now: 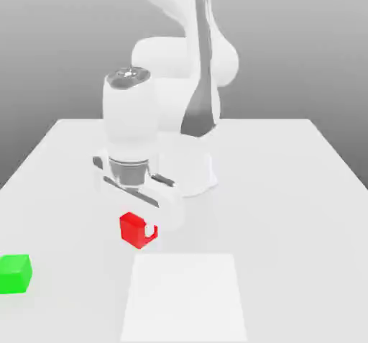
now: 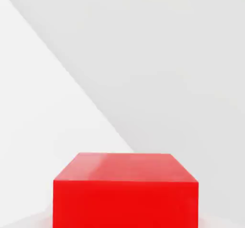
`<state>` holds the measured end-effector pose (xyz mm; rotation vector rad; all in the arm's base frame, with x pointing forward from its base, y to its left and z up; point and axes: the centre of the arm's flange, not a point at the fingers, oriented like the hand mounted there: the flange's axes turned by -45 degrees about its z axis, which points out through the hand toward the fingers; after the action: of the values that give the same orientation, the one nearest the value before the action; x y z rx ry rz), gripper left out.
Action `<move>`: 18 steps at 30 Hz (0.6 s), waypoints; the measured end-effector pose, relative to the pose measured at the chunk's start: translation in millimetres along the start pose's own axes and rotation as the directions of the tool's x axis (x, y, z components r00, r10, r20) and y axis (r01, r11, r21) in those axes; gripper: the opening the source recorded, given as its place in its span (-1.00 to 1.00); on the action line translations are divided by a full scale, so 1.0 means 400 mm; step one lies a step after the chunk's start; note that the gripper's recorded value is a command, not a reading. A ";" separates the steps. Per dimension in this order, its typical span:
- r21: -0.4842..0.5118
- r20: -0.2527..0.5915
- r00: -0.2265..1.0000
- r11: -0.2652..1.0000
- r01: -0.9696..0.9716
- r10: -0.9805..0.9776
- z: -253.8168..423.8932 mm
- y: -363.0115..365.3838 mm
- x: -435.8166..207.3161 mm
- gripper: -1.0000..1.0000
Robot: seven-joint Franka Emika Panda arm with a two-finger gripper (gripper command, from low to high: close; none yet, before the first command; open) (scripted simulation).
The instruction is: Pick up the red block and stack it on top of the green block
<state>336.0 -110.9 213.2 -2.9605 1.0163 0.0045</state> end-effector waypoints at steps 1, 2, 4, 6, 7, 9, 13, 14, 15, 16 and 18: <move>0.003 0.002 1.000 1.000 0.005 -0.005 -0.005 0.019 0.028 -1.00; 0.006 0.004 1.000 1.000 0.010 -0.010 -0.010 0.040 0.057 -1.00; 0.011 0.006 1.000 0.999 0.031 -0.031 -0.019 0.078 0.110 -1.00; 0.013 0.007 0.998 0.998 0.057 -0.057 -0.028 0.118 0.162 -1.00; 0.014 0.007 0.998 0.997 0.069 -0.070 -0.032 0.140 0.187 -1.00; 0.013 0.005 0.996 0.996 0.093 -0.093 -0.043 0.191 0.236 -1.00; 0.004 0.000 0.988 0.988 0.152 -0.152 -0.068 0.292 0.324 -1.00; 0.000 -0.001 0.986 0.986 0.168 -0.168 -0.074 0.317 0.344 -1.00; -0.005 -0.003 0.983 0.983 0.184 -0.184 -0.081 0.343 0.363 -1.00; -0.007 -0.004 0.981 0.981 0.194 -0.194 -0.069 0.355 0.374 -1.00; -0.009 -0.005 0.979 0.979 0.202 -0.202 -0.018 0.364 0.384 -1.00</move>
<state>367.8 -320.3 218.0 -3.0581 0.7133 -0.0022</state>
